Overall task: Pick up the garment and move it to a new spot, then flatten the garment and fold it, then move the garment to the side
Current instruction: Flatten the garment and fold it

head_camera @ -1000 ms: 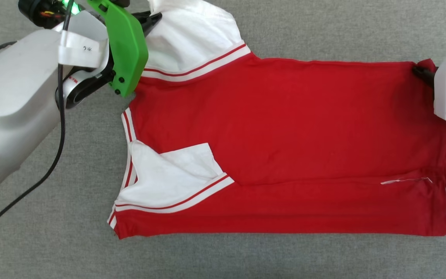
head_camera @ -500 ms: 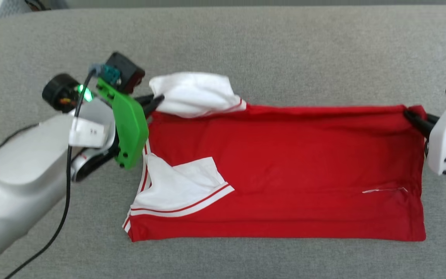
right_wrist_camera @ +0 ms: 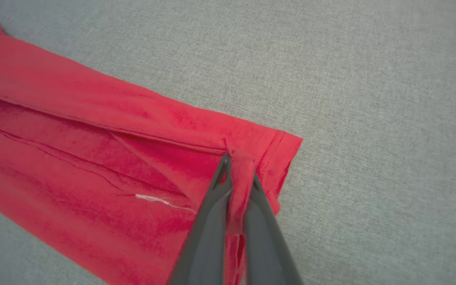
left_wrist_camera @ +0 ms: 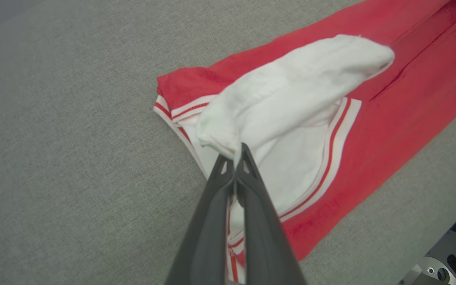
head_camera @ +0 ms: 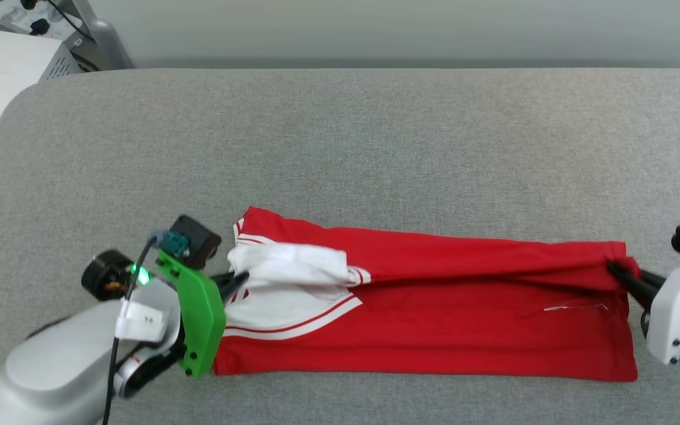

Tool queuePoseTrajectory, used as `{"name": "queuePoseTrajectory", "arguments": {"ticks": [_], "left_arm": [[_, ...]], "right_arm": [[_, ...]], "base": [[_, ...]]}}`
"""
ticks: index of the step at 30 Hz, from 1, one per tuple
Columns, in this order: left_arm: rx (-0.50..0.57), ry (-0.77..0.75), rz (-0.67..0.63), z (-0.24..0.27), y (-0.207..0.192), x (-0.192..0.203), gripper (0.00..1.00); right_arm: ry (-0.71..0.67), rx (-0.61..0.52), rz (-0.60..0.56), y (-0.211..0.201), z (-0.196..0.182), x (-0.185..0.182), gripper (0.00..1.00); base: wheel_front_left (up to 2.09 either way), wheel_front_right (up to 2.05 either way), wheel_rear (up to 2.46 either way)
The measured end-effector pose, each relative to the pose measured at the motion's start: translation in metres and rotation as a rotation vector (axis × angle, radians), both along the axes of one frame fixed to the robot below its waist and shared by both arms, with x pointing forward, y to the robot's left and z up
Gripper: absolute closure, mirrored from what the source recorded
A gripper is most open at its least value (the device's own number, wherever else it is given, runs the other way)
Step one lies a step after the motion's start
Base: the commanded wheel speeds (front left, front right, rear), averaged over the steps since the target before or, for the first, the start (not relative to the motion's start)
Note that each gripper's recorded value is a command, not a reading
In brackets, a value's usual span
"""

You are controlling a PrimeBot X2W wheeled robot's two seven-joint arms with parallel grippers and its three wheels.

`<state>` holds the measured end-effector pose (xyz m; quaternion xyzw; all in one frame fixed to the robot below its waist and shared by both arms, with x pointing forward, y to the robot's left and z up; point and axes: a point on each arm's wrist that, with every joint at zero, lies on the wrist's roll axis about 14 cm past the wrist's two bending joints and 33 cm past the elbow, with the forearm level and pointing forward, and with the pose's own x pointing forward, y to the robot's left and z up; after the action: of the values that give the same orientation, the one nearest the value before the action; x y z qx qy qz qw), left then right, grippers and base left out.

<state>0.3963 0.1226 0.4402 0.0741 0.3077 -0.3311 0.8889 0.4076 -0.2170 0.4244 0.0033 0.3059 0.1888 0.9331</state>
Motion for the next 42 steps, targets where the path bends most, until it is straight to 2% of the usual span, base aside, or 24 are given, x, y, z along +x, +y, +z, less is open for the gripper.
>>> {"name": "queuePoseTrajectory", "arguments": {"ticks": [9,16,17,18,26,28,29,30,35,42], "left_arm": [[-0.013,0.127,0.06,-0.042,0.007,-0.029,1.0],[-0.038,0.12,0.097,-0.054,0.004,-0.028,0.99],[-0.05,0.098,0.112,-0.052,0.004,-0.024,0.41],[-0.061,0.069,0.13,-0.048,0.005,-0.021,0.0],[-0.116,-0.187,0.276,-0.009,0.022,0.001,0.0],[-0.143,-0.256,0.327,0.007,0.026,0.007,0.0],[-0.142,-0.348,0.383,0.027,0.035,0.016,0.0],[-0.14,-0.37,0.4,0.031,0.038,0.018,0.0],[-0.122,-0.537,0.469,0.063,0.049,0.029,0.0],[-0.1,-0.647,0.561,0.072,0.061,0.026,0.0]], "right_arm": [[0.101,0.047,-0.033,0.004,-0.033,-0.037,1.0],[0.127,0.079,-0.05,0.013,-0.043,-0.045,1.0],[0.118,0.086,-0.052,0.013,-0.04,-0.044,0.71],[0.107,0.093,-0.055,0.014,-0.037,-0.044,0.0],[-0.037,0.214,-0.102,0.013,0.015,-0.033,0.0],[-0.091,0.23,-0.126,0.003,0.034,-0.027,0.0],[-0.13,0.219,-0.159,-0.015,0.051,-0.02,0.0],[-0.127,0.214,-0.169,-0.02,0.052,-0.019,0.0],[0.005,0.259,-0.246,-0.038,0.038,-0.024,0.0],[0.214,0.271,-0.299,-0.045,-0.002,-0.039,0.0]], "base": [[0.0,0.0,0.0],[0.0,0.0,0.0],[0.0,0.0,0.0],[0.0,0.0,0.0],[0.0,0.0,0.0],[0.0,0.0,0.0],[0.0,0.0,0.0],[0.0,0.0,0.0],[0.0,0.0,0.0],[0.0,0.0,0.0]]}}
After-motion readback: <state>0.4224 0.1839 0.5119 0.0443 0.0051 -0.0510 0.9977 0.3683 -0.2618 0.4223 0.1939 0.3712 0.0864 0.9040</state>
